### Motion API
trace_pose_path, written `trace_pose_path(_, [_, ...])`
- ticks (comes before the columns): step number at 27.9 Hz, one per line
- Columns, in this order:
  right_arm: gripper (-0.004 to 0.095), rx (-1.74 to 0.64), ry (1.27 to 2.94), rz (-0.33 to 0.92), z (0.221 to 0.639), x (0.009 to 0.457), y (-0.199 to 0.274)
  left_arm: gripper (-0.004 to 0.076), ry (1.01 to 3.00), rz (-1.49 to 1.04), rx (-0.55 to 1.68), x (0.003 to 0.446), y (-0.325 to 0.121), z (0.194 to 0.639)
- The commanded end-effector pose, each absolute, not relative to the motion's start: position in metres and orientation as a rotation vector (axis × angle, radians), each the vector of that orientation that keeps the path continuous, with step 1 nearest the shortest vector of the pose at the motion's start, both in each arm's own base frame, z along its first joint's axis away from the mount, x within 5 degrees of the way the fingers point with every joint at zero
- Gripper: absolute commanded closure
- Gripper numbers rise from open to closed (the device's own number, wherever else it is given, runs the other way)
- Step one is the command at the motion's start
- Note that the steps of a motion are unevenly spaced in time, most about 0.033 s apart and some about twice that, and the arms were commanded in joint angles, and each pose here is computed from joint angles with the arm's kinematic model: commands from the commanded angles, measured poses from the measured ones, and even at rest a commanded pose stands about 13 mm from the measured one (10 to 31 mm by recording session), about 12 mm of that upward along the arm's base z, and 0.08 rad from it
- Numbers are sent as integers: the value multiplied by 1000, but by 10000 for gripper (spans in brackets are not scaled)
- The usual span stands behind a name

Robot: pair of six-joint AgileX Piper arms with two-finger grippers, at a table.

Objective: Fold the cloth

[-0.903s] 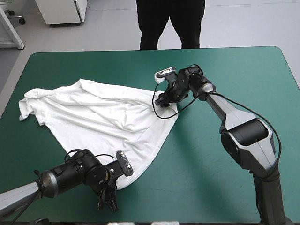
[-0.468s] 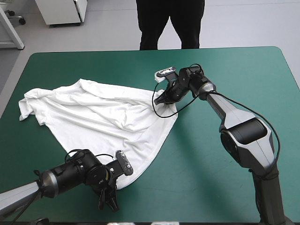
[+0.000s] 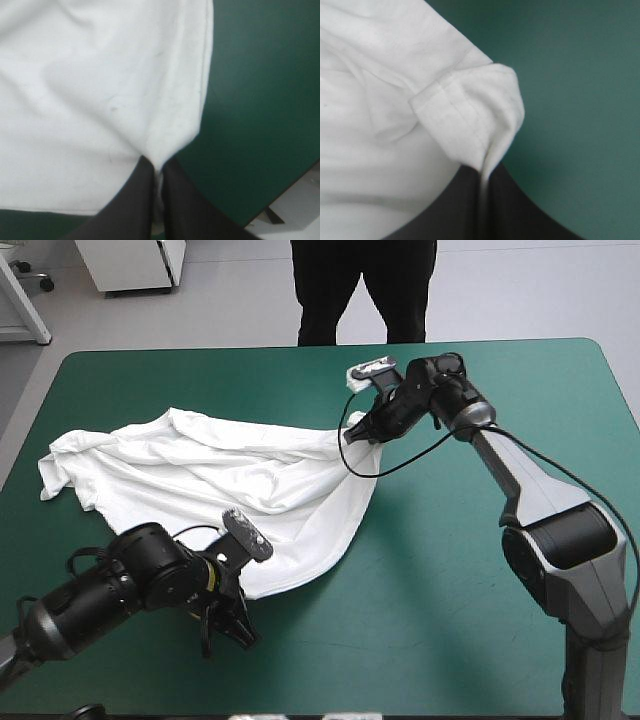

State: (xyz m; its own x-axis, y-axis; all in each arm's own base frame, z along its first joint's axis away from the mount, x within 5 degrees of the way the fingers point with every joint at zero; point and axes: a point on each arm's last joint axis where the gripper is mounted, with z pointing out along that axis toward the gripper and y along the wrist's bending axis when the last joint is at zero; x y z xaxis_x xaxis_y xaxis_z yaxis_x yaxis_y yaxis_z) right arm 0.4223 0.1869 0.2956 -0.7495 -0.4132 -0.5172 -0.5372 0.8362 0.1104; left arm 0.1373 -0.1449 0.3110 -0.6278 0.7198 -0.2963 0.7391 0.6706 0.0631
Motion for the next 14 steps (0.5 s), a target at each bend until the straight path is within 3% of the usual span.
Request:
trace_pose_path(1, [925, -642, 2343, 354, 378, 394, 165, 733, 2478, -84, 1049, 136, -135, 370])
trace_pose_path(9, [925, -598, 2080, 343, 477, 324, 136, 733, 2054, -203, 798, 126, -111, 505])
trace_pose_path(14, [925, -535, 1796, 344, 551, 257, 111, 733, 1764, -232, 660, 104, -77, 580])
